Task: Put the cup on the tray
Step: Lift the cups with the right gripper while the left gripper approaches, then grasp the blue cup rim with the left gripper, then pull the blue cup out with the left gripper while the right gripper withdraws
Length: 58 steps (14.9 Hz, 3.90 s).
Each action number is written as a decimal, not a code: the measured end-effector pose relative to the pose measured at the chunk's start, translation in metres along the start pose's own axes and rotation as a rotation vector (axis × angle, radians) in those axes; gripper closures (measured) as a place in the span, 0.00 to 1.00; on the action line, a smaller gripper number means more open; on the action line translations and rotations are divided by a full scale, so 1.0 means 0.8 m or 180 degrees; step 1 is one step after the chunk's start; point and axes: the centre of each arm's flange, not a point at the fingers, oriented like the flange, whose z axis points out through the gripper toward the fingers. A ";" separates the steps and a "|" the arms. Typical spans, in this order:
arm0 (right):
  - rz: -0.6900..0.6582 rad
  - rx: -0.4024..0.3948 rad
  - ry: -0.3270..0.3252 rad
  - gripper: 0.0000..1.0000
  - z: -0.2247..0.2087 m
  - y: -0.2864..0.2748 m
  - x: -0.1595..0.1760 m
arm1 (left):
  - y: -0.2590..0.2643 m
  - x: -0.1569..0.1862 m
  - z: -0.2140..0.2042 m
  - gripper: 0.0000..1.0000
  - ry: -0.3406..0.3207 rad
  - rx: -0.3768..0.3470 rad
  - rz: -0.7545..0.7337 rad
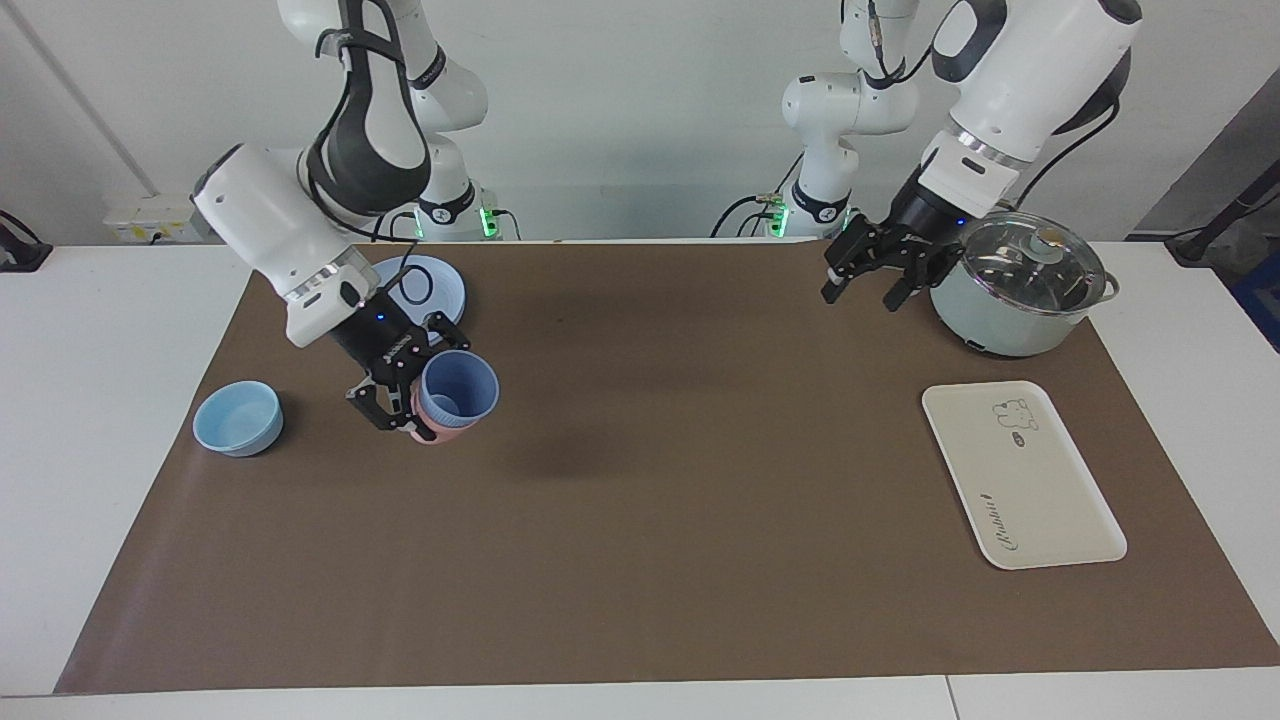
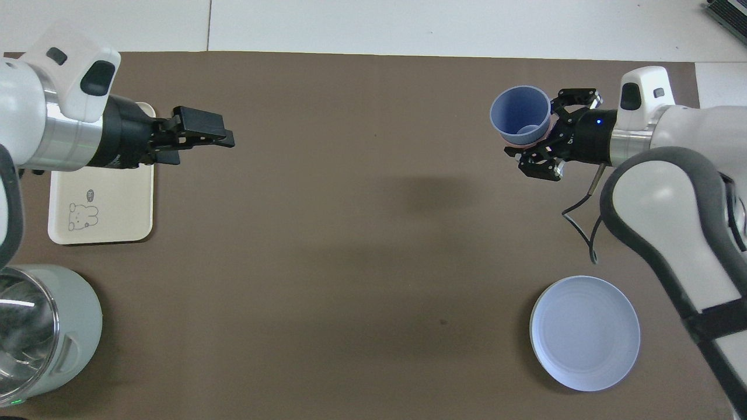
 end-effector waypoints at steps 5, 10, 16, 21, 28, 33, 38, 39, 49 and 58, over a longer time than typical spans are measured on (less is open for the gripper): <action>-0.0108 -0.0074 -0.0376 0.15 0.013 -0.057 0.082 | 0.093 -0.013 0.085 0.00 0.0003 -0.0727 -0.0522; -0.0299 -0.0054 -0.1037 0.15 -0.024 -0.091 0.140 | 0.148 -0.029 0.152 0.07 0.0106 -0.1135 -0.0688; -0.0320 -0.0075 -0.1087 0.15 -0.026 -0.097 0.151 | 0.179 -0.053 0.169 0.22 0.0035 -0.1228 -0.0665; -0.0285 -0.0177 -0.1172 0.15 -0.006 -0.119 0.167 | 0.200 -0.075 0.176 0.30 -0.0049 -0.1263 -0.0603; -0.0283 -0.0188 -0.1182 0.15 -0.002 -0.118 0.166 | 0.203 -0.080 0.180 0.86 -0.0095 -0.1238 -0.0579; -0.0287 -0.0180 -0.1188 0.15 -0.001 -0.120 0.166 | 0.202 -0.079 0.179 0.88 -0.0076 -0.1203 -0.0522; -0.0301 -0.0154 -0.1200 0.15 0.002 -0.126 0.168 | 0.204 -0.064 0.152 0.93 -0.0167 -0.0986 -0.0275; -0.0285 -0.0160 -0.1197 0.15 0.002 -0.126 0.168 | 0.203 -0.058 0.141 0.93 -0.0191 -0.0944 -0.0236; 0.0001 -0.0263 -0.1085 0.15 -0.015 -0.084 0.147 | 0.051 0.048 -0.011 0.94 0.0506 -0.0029 -0.0066; 0.0772 -0.0085 0.0650 0.15 0.009 0.066 -0.028 | -0.297 0.107 -0.098 0.94 0.0476 0.0684 0.0845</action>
